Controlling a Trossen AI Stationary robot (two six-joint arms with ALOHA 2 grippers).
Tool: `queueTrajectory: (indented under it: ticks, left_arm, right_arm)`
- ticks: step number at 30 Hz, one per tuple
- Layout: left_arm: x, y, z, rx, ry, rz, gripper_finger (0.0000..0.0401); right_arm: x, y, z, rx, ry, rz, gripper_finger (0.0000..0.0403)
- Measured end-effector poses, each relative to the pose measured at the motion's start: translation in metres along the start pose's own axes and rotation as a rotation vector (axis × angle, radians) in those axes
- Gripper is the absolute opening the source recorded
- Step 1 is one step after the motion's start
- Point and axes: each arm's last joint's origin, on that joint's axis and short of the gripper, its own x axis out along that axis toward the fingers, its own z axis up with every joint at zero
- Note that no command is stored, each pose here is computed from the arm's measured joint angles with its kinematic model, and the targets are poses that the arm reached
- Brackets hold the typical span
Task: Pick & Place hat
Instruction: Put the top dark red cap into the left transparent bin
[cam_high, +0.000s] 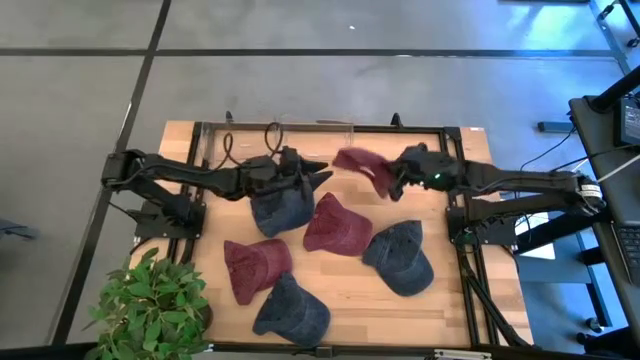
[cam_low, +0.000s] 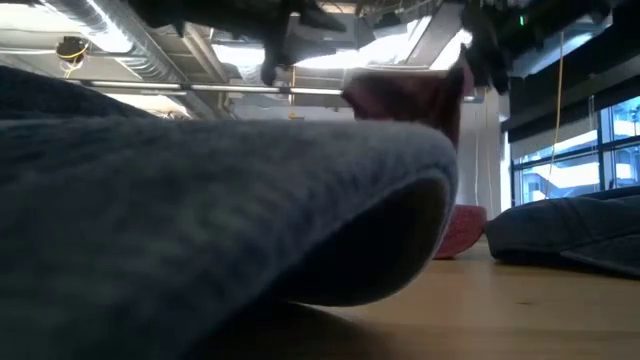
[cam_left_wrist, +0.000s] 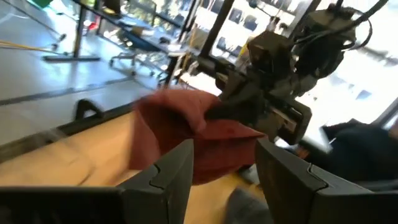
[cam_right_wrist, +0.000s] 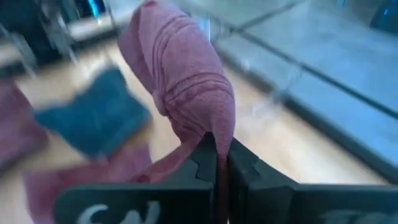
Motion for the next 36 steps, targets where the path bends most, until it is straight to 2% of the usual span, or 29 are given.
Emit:
queueTrajectory:
  ticks: [5, 8, 10, 14, 20, 26, 36]
  left_arm:
    - [0.016, -0.012, 0.011, -0.120, -0.085, -0.064, 0.0166]
    - [0.023, -0.017, 0.017, -0.192, -0.122, -0.094, 0.0166]
    - [0.027, -0.020, 0.019, -0.197, -0.131, -0.098, 0.0166]
    - [0.030, -0.023, 0.024, -0.134, -0.146, -0.109, 0.0166]
    - [0.029, -0.027, 0.031, -0.177, -0.199, -0.143, 0.0175]
    - [0.029, -0.025, 0.031, -0.176, -0.221, -0.094, 0.0199]
    - [0.029, -0.025, 0.031, -0.144, -0.225, -0.082, 0.0197]
  right_arm:
    - [-0.018, 0.002, 0.041, 0.089, -0.152, 0.049, 0.0008]
    - [-0.024, 0.005, 0.056, 0.101, -0.194, 0.113, 0.0008]
    - [-0.026, 0.006, 0.060, 0.091, -0.216, 0.137, 0.0008]
    - [-0.028, 0.008, 0.064, 0.099, -0.239, 0.199, 0.0008]
    - [-0.023, 0.016, 0.065, 0.120, -0.244, 0.254, 0.0008]
    - [-0.013, 0.027, 0.067, 0.124, -0.266, 0.286, 0.0008]
    - [0.012, 0.040, 0.067, 0.182, -0.263, 0.370, 0.0008]
